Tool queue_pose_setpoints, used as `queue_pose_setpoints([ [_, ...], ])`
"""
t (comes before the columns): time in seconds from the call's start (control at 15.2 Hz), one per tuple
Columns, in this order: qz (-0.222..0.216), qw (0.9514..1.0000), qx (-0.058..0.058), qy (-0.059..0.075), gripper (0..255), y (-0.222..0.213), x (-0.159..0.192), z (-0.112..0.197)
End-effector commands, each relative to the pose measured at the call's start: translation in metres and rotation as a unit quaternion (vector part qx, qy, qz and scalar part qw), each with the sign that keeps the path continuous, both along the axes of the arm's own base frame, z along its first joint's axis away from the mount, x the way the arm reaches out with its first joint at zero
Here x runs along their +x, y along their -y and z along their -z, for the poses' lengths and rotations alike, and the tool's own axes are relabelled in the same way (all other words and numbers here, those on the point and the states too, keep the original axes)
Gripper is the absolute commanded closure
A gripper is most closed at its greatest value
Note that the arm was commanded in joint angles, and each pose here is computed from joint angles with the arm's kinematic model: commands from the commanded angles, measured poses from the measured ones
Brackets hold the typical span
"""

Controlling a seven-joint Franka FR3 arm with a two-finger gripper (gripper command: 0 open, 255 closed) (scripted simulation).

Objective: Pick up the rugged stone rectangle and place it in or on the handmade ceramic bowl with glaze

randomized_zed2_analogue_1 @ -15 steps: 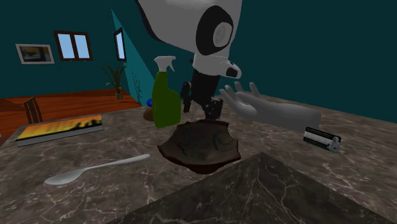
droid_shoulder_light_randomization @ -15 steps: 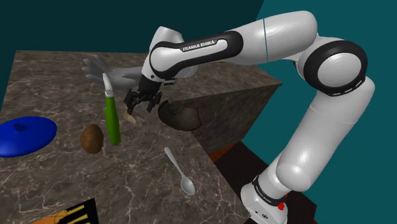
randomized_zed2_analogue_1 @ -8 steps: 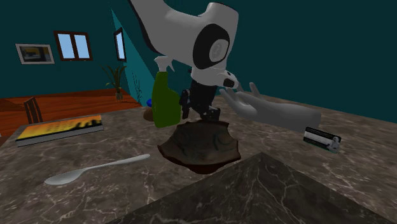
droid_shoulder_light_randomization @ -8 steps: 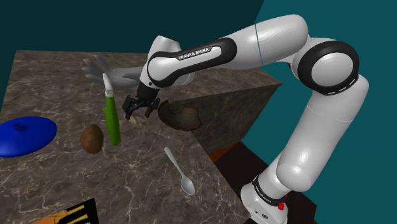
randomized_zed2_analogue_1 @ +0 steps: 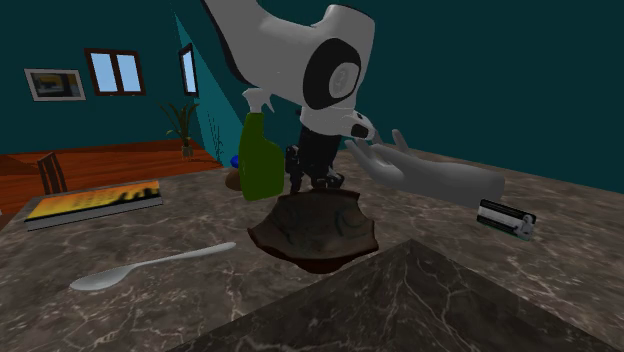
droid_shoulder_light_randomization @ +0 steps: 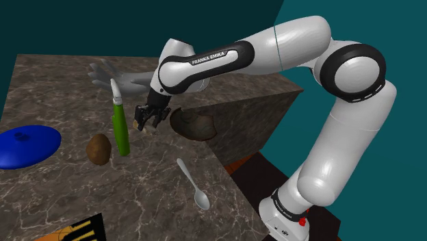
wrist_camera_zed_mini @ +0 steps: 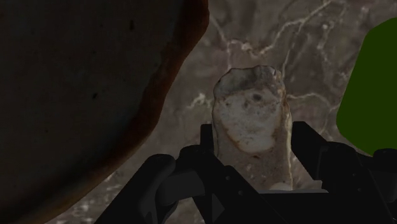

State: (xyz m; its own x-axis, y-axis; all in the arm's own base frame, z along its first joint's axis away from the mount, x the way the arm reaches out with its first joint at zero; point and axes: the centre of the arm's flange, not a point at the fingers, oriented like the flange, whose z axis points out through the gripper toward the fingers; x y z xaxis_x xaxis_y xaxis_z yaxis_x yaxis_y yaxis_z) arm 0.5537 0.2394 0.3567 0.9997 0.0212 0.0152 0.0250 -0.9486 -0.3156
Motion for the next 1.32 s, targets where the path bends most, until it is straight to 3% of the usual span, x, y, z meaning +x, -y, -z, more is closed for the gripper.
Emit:
queue_pose_setpoints([
  [0.0, 0.0, 1.0, 0.0, 0.0, 255, 0.0, 0.0, 0.0],
  [0.4, 0.0, 1.0, 0.0, 0.0, 255, 0.0, 0.0, 0.0],
  [1.25, 0.0, 1.0, 0.0, 0.0, 255, 0.0, 0.0, -0.069],
])
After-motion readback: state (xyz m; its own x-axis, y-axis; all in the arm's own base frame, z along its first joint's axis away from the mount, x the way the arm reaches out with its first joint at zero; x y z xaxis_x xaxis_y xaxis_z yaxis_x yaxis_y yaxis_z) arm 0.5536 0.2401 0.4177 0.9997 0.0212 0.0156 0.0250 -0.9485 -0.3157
